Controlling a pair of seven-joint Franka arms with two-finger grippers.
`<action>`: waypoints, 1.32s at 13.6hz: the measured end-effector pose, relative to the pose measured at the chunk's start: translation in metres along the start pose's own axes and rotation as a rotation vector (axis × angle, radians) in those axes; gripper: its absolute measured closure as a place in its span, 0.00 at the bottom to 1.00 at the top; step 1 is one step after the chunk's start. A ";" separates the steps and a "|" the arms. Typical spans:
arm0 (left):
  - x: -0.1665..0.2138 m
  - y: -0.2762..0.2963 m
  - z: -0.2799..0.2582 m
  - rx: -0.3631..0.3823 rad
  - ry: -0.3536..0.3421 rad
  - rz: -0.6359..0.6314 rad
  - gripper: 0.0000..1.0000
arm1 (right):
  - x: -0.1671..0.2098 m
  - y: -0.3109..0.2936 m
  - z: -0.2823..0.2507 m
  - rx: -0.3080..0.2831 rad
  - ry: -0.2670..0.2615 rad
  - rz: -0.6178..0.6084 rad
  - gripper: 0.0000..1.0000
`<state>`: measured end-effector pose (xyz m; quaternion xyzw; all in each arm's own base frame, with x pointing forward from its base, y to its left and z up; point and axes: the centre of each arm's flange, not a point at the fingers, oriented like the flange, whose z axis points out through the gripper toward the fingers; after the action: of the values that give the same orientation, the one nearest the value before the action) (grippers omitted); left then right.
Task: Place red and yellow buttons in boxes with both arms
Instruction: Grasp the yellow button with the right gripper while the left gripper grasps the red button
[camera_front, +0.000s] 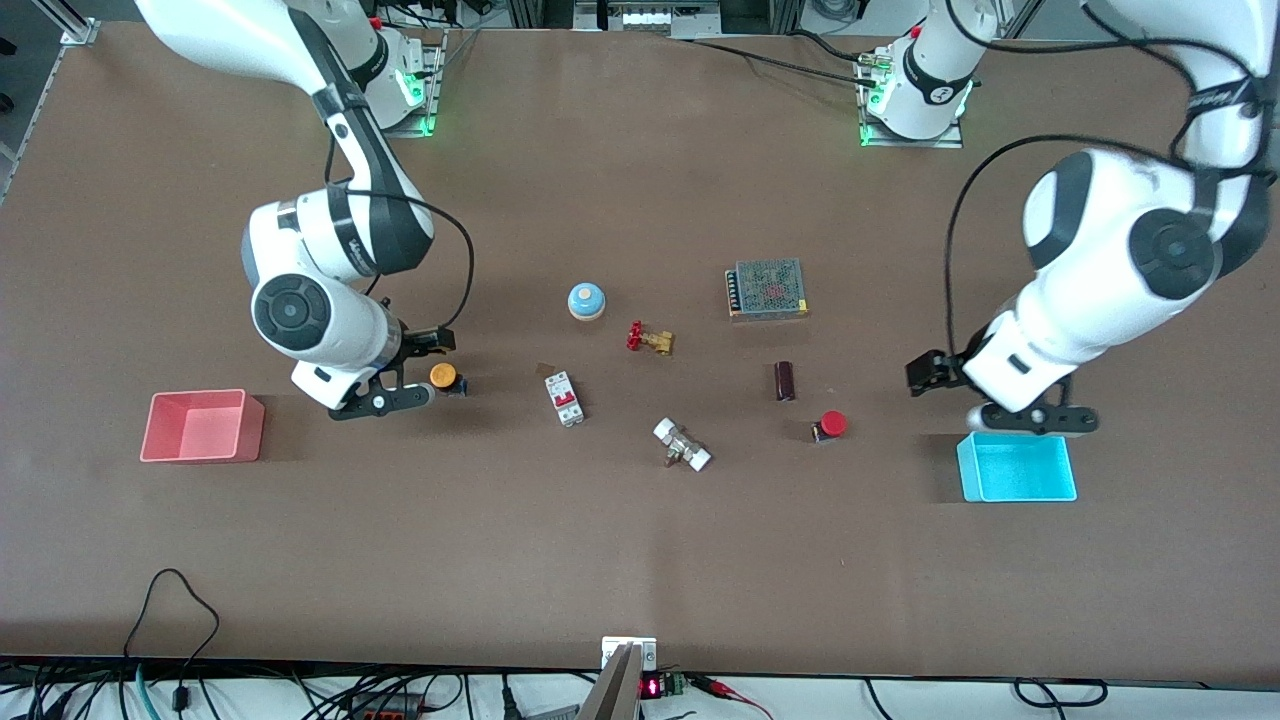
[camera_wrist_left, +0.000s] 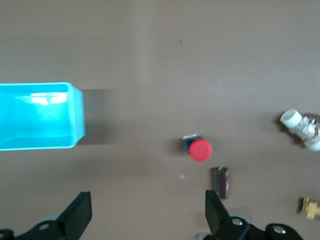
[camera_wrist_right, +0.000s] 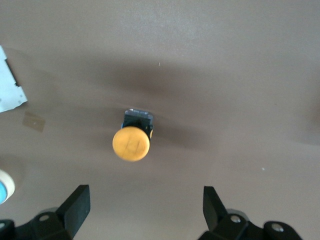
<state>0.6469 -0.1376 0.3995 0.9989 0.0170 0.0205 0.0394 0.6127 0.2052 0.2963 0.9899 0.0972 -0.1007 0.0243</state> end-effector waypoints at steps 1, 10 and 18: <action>0.002 0.014 0.018 -0.008 0.009 -0.020 0.00 | 0.003 -0.002 0.008 -0.001 0.001 -0.002 0.00; -0.002 0.060 0.147 0.037 0.006 -0.121 0.00 | 0.021 -0.016 0.067 -0.005 0.029 0.000 0.00; -0.012 0.071 0.180 0.043 -0.026 -0.129 0.14 | 0.015 -0.024 0.085 -0.013 -0.002 -0.005 0.00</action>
<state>0.6453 -0.2228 0.2253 0.9965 0.0815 0.0048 0.0195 0.6054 0.2258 0.2094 0.9893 0.1001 -0.1011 0.0309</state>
